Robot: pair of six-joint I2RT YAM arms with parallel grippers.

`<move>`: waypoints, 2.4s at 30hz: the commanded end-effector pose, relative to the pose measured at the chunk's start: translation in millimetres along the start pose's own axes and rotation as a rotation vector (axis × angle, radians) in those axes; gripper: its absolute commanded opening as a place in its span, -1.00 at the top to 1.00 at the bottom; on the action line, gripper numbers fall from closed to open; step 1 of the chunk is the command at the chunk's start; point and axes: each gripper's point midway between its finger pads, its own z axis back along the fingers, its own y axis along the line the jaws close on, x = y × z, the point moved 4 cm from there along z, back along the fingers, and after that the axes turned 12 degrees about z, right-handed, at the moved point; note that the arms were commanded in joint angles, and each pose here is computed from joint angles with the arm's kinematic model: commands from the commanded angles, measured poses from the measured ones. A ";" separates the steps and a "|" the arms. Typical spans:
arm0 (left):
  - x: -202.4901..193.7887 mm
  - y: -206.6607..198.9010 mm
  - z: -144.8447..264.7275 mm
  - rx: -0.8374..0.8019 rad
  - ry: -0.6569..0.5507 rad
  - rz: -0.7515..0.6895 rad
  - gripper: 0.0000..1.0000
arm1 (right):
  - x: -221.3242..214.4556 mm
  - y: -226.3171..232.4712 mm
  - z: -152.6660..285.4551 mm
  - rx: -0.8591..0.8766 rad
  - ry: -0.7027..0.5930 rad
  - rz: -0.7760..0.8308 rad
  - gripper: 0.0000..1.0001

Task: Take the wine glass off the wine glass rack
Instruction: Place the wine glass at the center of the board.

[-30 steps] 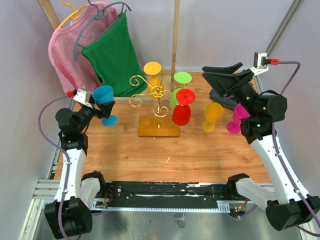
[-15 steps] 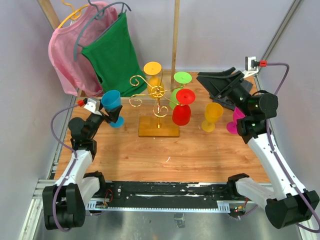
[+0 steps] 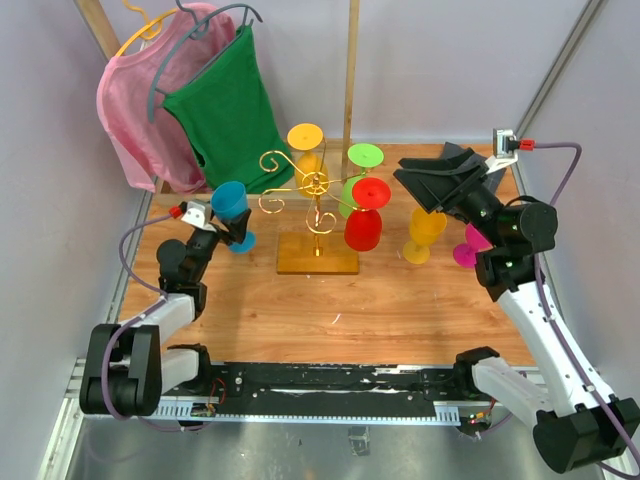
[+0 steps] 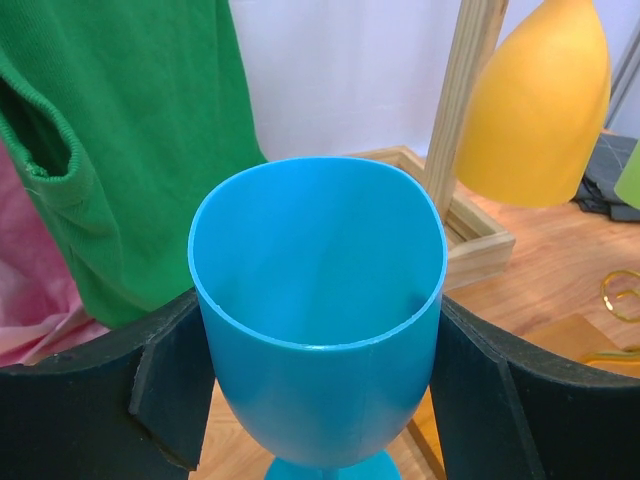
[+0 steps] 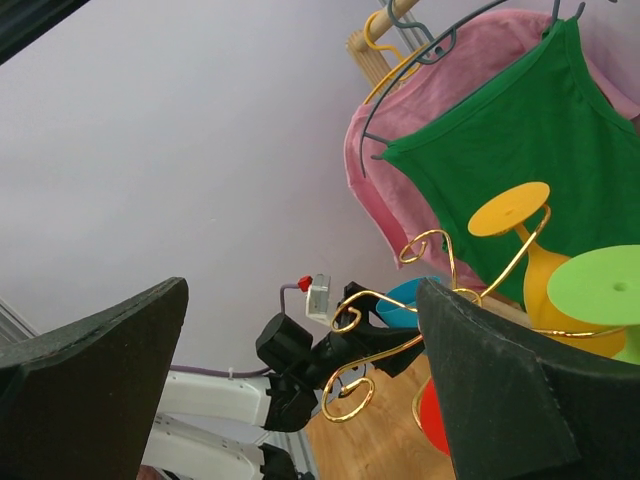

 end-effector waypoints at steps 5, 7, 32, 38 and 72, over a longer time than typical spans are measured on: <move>13.4 3.8 1.8 0.127 -0.120 0.022 -0.34 | -0.8 1.2 6.3 0.013 -0.004 0.059 -0.97; 11.1 5.3 4.8 0.151 -0.121 0.044 -0.33 | -3.0 -2.2 5.0 0.014 -0.005 0.053 -0.97; -14.8 -16.4 14.6 0.020 -0.088 -0.139 -0.37 | -14.2 -17.7 3.2 0.007 -0.010 0.039 -0.97; -19.2 -20.4 24.8 -0.010 -0.101 -0.191 -0.37 | -19.1 -18.5 7.3 0.004 -0.008 0.039 -0.97; -26.5 -0.6 -0.3 0.059 -0.177 -0.149 -0.34 | -22.1 -16.1 -0.5 0.007 0.022 0.058 -0.97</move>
